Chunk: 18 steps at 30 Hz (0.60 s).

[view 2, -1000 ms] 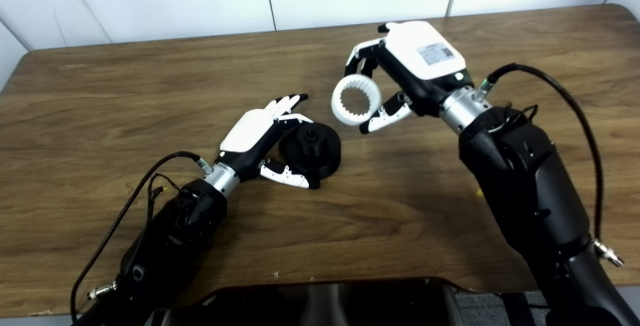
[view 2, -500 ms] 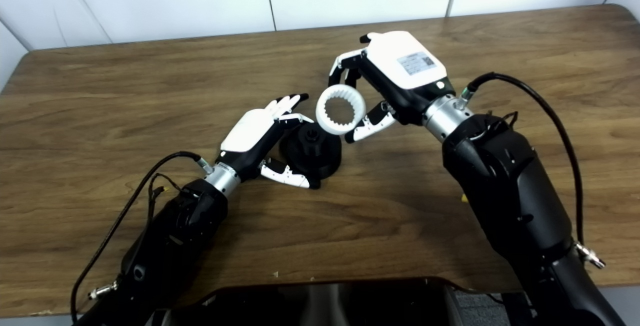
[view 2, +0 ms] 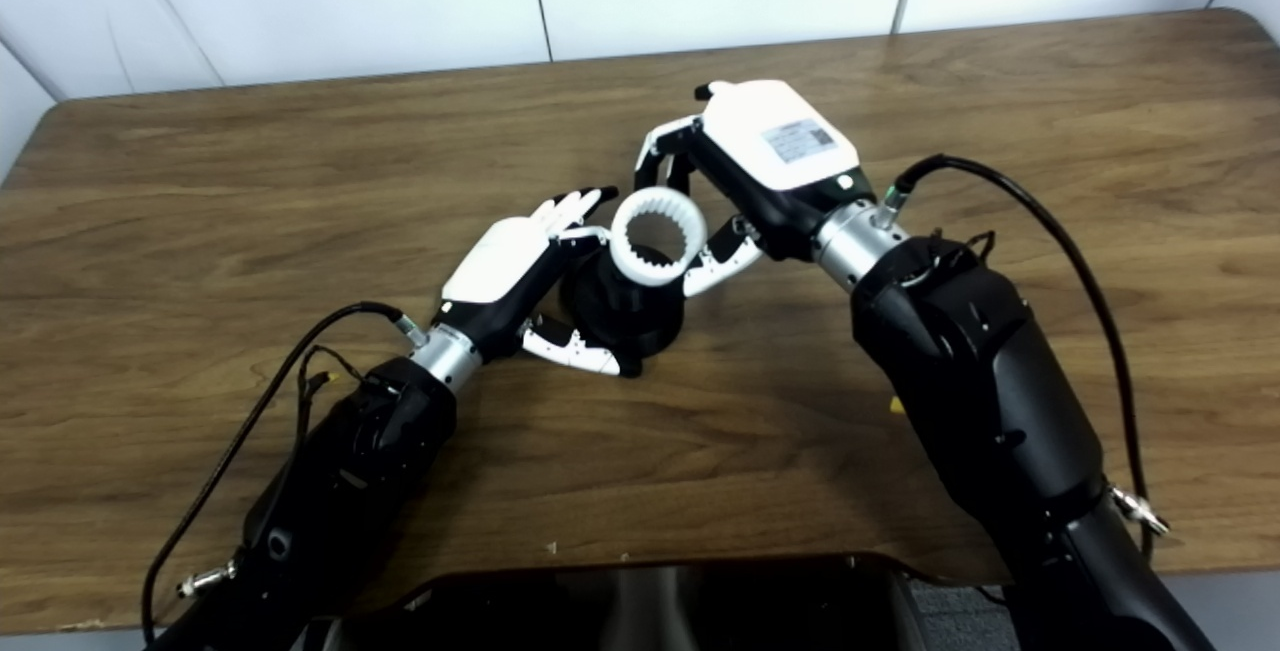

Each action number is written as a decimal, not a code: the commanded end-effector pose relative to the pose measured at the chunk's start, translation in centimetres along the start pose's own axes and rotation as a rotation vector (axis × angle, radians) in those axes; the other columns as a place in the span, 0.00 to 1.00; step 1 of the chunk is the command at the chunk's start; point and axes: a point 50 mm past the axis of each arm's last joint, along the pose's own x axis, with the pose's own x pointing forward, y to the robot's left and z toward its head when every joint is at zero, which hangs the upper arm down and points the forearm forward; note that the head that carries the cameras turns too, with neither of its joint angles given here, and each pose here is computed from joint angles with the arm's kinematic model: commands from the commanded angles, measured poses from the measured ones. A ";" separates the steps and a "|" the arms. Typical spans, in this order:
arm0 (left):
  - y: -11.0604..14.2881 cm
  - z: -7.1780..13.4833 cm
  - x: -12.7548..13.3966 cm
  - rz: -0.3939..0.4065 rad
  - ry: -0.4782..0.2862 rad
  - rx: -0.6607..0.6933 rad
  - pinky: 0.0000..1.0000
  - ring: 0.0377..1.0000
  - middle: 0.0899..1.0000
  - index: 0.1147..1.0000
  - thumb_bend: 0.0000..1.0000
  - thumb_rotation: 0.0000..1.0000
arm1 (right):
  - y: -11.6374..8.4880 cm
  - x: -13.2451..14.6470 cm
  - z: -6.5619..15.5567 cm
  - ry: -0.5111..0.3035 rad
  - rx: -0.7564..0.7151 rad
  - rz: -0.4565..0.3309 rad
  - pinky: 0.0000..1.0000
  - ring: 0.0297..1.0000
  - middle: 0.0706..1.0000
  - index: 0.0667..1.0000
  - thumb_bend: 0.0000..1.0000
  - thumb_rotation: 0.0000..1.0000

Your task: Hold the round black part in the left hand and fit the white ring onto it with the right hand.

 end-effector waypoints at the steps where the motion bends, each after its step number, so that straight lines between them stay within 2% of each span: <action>1: -0.5 0.5 0.6 -0.047 0.000 0.047 1.00 1.00 1.00 0.63 1.00 0.38 | -1.6 1.0 0.6 -0.034 -0.026 -0.062 0.91 0.63 0.45 0.45 0.52 0.16; 18: -0.5 0.5 0.6 -0.045 0.000 0.046 1.00 1.00 1.00 0.63 1.00 0.38 | 0.9 1.8 0.6 -0.036 -0.016 0.008 0.90 0.64 0.48 0.45 0.52 0.16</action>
